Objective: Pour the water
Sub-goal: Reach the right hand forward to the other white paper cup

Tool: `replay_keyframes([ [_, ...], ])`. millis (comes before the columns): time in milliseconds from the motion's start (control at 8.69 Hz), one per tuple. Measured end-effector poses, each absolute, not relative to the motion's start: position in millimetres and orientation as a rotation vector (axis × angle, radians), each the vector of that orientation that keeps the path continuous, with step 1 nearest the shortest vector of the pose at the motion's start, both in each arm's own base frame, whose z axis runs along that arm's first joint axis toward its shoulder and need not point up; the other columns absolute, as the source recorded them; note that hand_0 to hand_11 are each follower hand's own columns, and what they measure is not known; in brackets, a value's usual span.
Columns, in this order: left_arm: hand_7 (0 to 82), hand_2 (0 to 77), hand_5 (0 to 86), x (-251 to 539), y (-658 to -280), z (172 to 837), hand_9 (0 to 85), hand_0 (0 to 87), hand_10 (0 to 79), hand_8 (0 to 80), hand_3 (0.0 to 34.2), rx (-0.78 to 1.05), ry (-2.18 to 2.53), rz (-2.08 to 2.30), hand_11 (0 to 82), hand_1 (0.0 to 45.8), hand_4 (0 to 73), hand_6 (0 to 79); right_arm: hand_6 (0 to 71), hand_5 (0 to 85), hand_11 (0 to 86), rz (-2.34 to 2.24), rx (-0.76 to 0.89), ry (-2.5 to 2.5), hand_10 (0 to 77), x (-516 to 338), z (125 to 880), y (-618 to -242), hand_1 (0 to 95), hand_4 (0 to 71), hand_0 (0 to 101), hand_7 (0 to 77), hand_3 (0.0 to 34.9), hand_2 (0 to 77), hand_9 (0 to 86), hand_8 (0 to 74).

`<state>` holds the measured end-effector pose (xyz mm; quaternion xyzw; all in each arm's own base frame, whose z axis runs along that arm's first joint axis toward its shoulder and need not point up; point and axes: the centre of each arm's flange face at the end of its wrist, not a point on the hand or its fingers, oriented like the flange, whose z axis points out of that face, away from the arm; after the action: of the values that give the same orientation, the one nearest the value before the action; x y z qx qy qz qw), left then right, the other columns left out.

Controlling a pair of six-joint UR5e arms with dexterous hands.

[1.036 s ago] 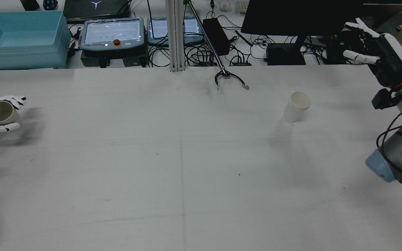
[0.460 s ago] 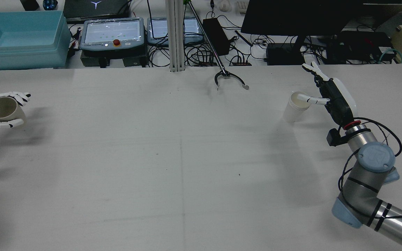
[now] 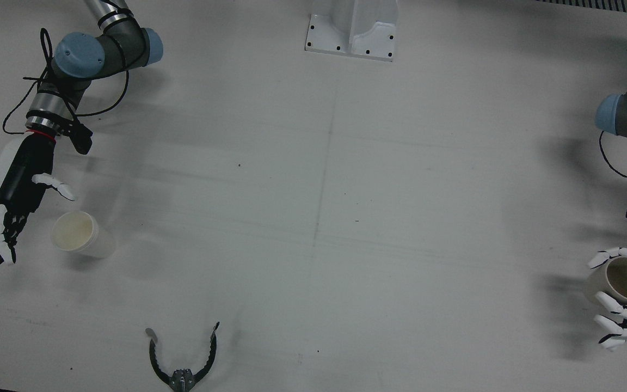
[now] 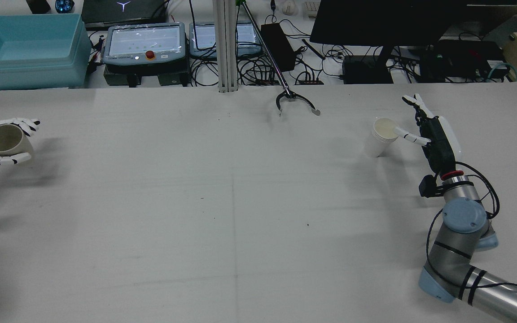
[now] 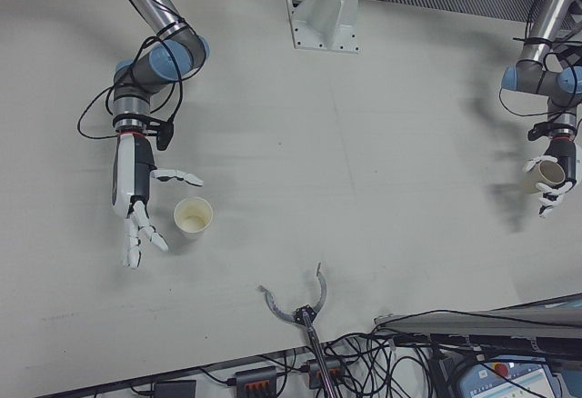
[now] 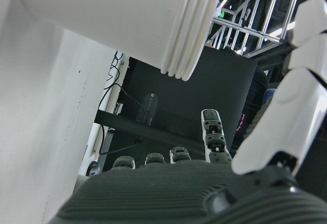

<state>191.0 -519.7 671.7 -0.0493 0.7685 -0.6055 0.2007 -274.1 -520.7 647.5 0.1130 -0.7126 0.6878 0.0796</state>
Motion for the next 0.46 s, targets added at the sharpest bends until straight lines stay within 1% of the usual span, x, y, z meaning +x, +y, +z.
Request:
replay_keyframes([
  [230, 46.4, 33.8, 38.7, 190.6, -519.6, 669.7, 19.6, 62.8, 4.9, 9.8, 0.0, -0.138, 2.151, -1.691, 9.8, 24.5, 46.9, 17.5, 0.5, 14.7, 0.5, 2.142, 0.352, -2.153, 0.5, -295.7, 658.6, -521.9, 13.1, 1.1, 42, 7.1, 5.0, 17.5, 0.5, 0.0],
  [345, 46.4, 33.8, 38.7, 190.1, -519.2, 669.5, 19.6, 62.8, 4.9, 9.8, 0.0, -0.138, 2.152, -1.691, 9.8, 24.5, 46.9, 17.5, 0.5, 13.6, 0.5, 2.149, 0.349, -2.150, 0.5, -304.4, 659.8, -520.1, 13.1, 2.7, 42, 7.1, 4.7, 17.5, 0.5, 0.5],
  [460, 46.4, 33.8, 38.2, 189.5, -518.8, 669.8, 19.6, 64.6, 4.9, 9.8, 0.0, -0.138, 2.151, -1.692, 9.8, 24.5, 46.9, 17.5, 0.5, 13.6, 0.5, 2.147, 0.342, -2.142, 0.5, -312.5, 661.2, -516.4, 13.1, 2.7, 42, 7.1, 4.7, 17.5, 0.5, 0.5],
])
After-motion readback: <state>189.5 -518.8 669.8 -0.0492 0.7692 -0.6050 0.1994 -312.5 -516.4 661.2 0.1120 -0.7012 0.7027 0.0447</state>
